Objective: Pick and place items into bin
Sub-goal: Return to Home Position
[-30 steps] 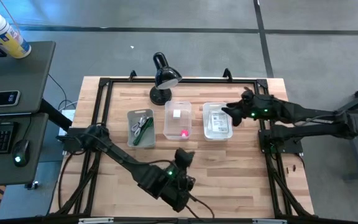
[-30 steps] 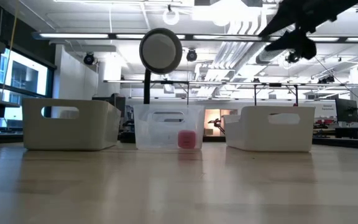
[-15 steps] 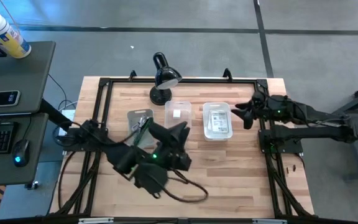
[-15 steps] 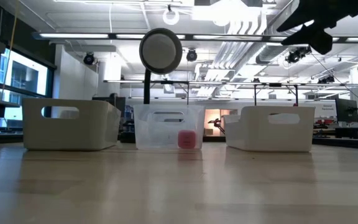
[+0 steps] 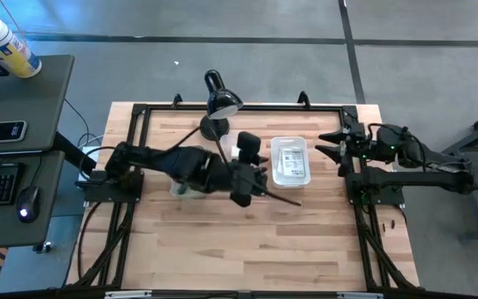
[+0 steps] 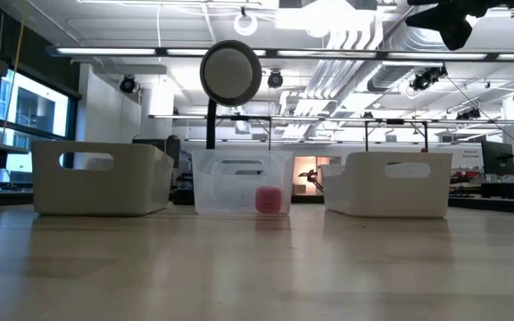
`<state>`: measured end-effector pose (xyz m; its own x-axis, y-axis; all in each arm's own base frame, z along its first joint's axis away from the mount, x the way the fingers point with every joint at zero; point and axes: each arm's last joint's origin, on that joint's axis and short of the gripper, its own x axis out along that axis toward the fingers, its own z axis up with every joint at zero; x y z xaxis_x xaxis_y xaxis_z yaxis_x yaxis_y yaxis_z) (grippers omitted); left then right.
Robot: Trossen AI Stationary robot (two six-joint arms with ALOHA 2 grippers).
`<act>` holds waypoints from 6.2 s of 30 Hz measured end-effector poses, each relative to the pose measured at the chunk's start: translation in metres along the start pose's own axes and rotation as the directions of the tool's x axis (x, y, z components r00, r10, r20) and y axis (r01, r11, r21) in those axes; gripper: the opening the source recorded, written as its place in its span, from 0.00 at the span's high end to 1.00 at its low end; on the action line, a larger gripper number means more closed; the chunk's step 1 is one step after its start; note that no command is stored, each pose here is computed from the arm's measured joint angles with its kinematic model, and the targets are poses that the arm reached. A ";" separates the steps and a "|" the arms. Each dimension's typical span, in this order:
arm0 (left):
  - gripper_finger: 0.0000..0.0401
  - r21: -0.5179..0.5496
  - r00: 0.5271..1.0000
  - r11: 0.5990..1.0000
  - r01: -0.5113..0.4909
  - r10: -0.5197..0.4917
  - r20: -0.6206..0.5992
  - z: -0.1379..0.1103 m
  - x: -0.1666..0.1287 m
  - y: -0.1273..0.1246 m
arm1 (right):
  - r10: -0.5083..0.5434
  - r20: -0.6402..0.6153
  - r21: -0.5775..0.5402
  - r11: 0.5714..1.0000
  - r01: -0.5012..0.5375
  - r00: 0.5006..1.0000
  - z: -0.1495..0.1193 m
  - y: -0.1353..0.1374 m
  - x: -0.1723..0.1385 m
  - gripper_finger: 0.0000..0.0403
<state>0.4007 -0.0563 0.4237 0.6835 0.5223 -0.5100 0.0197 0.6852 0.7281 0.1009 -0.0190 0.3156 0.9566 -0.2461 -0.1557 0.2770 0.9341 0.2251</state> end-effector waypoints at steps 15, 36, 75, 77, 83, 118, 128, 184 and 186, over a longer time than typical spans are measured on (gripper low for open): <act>0.72 0.077 0.923 0.995 0.064 -0.088 0.374 -0.042 0.018 0.065 | 0.045 0.062 -0.069 0.997 -0.041 0.997 0.003 0.000 -0.016 0.54; 0.72 -0.250 0.787 0.967 -0.053 0.194 0.585 -0.208 -0.042 -0.015 | 0.249 0.147 -0.286 0.937 -0.200 0.957 0.014 0.008 -0.019 0.54; 0.72 -0.405 0.511 0.913 0.045 0.327 0.795 -0.345 -0.095 -0.114 | 0.352 0.407 -0.082 0.933 -0.350 0.843 -0.097 -0.004 0.005 0.54; 0.72 -0.381 0.425 0.923 0.059 0.322 0.846 -0.345 -0.098 -0.114 | 0.368 0.427 -0.084 0.926 -0.369 0.826 -0.101 -0.003 0.005 0.54; 0.72 -0.351 0.361 0.930 0.104 0.294 0.885 -0.347 -0.089 -0.127 | 0.360 0.438 -0.087 0.929 -0.359 0.824 -0.102 0.000 0.004 0.54; 0.72 -0.394 0.392 0.913 0.104 0.326 0.860 -0.362 -0.069 -0.117 | 0.310 0.342 -0.059 0.949 -0.309 0.887 -0.113 0.001 0.008 0.54; 0.72 -0.402 0.407 0.905 0.138 0.318 0.856 -0.362 -0.068 -0.118 | 0.315 0.373 -0.053 0.946 -0.319 0.873 -0.122 -0.002 0.009 0.54; 0.72 -0.359 0.813 0.902 0.239 0.016 0.582 -0.376 -0.027 -0.151 | 0.242 0.132 0.100 0.961 -0.256 0.961 -0.147 -0.014 0.014 0.54; 0.72 -0.356 0.822 0.901 0.248 -0.002 0.569 -0.377 -0.025 -0.152 | 0.243 0.132 0.103 0.961 -0.257 0.961 -0.147 -0.014 0.014 0.54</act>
<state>0.1060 0.0179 0.1528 0.9772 0.1395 -0.1602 -0.0725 0.9279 0.3658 0.0974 0.0029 0.1688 0.9985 -0.0436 0.0317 0.0295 0.9341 0.3557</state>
